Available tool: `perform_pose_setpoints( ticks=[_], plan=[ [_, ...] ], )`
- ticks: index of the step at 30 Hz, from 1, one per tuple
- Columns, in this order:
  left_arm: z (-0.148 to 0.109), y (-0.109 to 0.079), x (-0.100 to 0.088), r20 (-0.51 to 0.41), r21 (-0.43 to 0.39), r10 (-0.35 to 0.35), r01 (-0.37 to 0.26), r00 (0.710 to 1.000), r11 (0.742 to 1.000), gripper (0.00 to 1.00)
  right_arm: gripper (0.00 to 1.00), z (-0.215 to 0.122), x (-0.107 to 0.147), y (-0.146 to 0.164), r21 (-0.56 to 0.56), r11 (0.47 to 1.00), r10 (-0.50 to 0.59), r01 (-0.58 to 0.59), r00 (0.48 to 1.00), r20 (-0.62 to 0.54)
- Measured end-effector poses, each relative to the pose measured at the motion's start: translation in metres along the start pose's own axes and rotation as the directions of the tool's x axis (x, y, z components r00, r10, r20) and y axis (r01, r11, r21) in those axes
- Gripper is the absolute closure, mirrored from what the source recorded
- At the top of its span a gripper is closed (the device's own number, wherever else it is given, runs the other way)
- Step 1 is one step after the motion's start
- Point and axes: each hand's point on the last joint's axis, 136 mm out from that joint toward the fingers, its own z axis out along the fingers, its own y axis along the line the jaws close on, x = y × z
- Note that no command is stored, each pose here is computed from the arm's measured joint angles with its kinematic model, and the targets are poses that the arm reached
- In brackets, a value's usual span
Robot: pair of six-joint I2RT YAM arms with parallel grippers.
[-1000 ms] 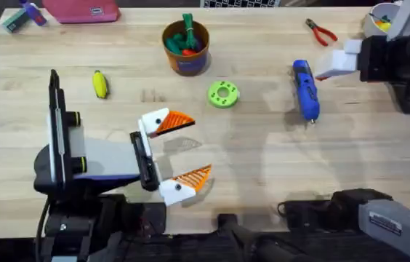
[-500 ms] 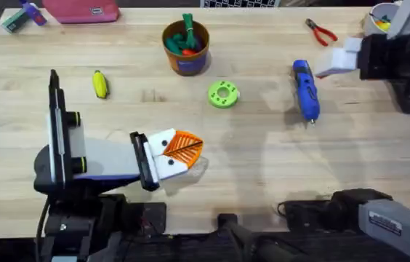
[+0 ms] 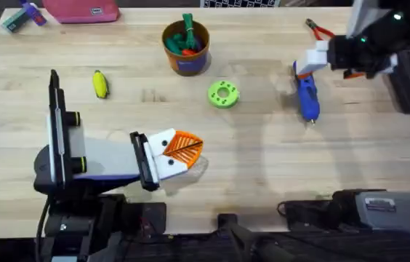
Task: Pick up the gripper from the table and insert it into the empty holder that is missing its gripper. Then pick up a screw, insert it into the mounting hole, and use the screwdriver to tighten it. Finally, clean up the table by picking up the vegetable and placing it into the bucket.
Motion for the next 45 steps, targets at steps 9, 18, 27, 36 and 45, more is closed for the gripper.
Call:
perform_pose_setpoints(
  ticks=[9,18,27,36,45],
  plan=[
    [0.0,0.0,0.0,0.0,0.0,0.0,0.0,1.0,1.0,0.984,0.007,0.046,-0.024,0.002,0.005,1.0,-0.012,0.012,0.998,-0.066],
    [0.0,0.0,0.0,0.0,0.0,0.0,0.0,1.0,1.0,0.984,0.008,0.086,-0.021,-0.007,-0.041,0.999,-0.007,0.001,0.99,-0.144],
    [0.0,0.0,0.0,0.0,0.0,-0.001,0.001,1.0,1.0,0.984,0.009,0.106,-0.017,-0.009,-0.042,0.999,-0.036,0.029,0.982,-0.183],
    [0.0,0.0,0.0,0.0,0.0,0.0,0.0,1.0,1.0,0.984,0.18,0.124,-0.012,-0.009,-0.036,0.999,-0.041,0.034,0.975,-0.218],
    [0.0,0.0,0.0,0.0,0.0,0.0,0.0,1.0,1.0,0.984,0.98,0.125,-0.018,-0.01,-0.032,0.999,-0.049,0.044,0.979,-0.197]
  ],
)
